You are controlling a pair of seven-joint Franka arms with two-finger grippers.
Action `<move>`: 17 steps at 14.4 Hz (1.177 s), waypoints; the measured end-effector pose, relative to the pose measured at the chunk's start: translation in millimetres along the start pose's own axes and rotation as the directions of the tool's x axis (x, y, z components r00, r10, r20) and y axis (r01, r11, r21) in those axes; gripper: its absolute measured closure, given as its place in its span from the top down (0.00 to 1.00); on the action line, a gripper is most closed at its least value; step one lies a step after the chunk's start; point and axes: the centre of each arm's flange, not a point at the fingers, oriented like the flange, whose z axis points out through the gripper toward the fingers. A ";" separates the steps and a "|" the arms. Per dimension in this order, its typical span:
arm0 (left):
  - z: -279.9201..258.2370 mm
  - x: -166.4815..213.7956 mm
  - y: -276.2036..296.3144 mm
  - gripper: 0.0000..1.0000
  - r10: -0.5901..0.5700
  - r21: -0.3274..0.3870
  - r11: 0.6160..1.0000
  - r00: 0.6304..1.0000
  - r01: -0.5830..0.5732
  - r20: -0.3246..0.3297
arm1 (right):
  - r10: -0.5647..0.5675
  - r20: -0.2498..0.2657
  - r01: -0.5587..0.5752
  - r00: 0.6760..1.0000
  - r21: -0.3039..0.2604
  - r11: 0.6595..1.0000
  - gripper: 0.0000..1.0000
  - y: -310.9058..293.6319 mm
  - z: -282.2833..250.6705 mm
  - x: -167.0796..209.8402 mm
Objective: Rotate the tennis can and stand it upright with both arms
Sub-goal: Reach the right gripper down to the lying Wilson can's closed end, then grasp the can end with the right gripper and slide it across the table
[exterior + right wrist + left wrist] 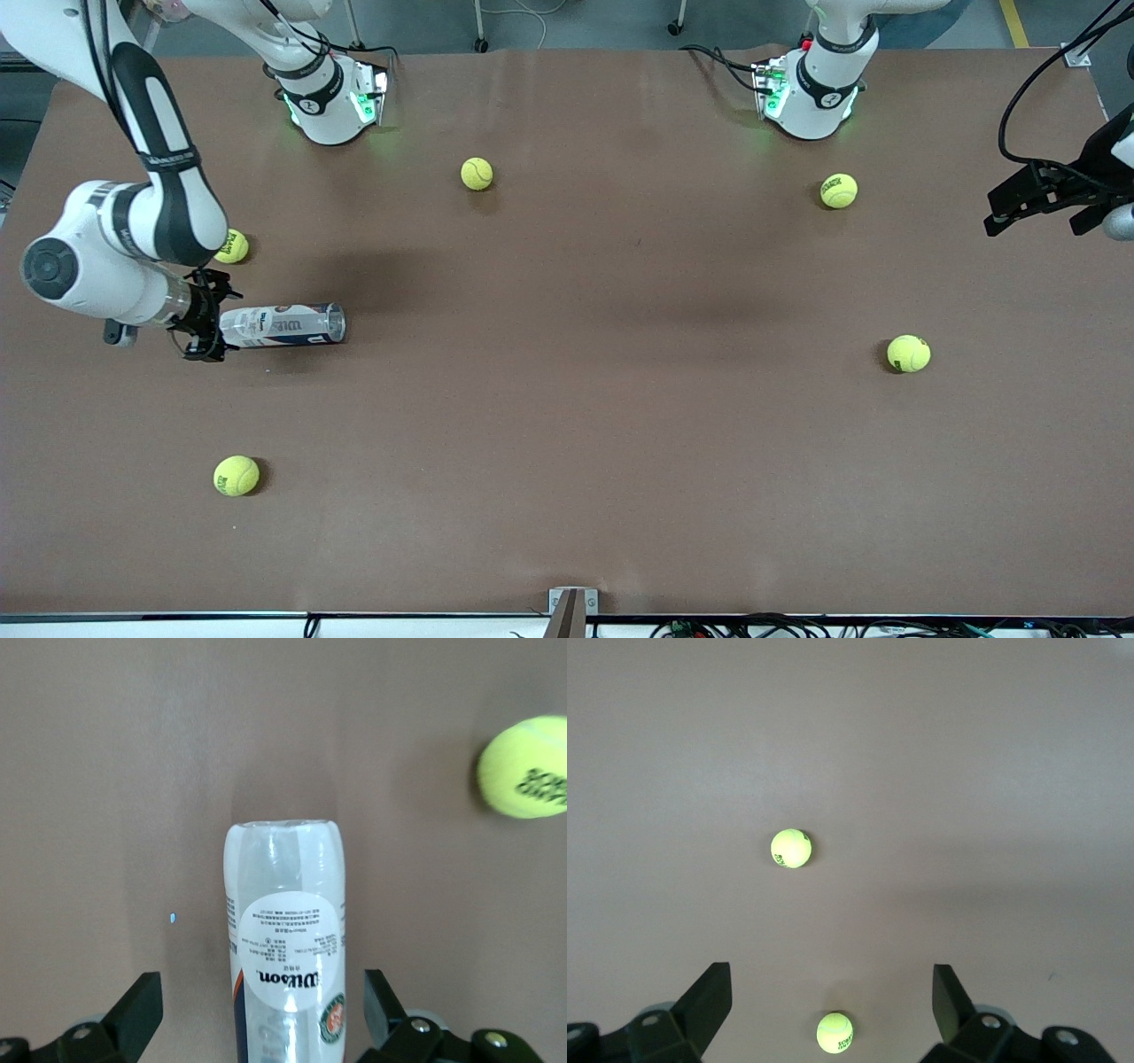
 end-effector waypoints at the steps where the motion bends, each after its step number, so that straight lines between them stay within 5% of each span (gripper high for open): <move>1: -0.1 0.1 -2.9 1.00 -0.005 0.000 1.000 1.000 0.005 0.000 | 0.005 -0.002 -0.005 1.000 0.006 1.000 1.00 3.6 8.9 -4.6; 16: -0.2 0.2 -5.8 1.00 -0.010 0.000 1.000 1.000 0.010 0.000 | 0.014 -0.015 -0.015 1.000 -0.015 1.000 1.00 8.0 76.0 -18.3; 17: -0.2 0.2 -5.6 1.00 -0.010 0.000 1.000 1.000 0.010 0.000 | 0.014 -0.015 -0.014 1.000 -0.019 1.000 0.94 8.3 78.7 -18.4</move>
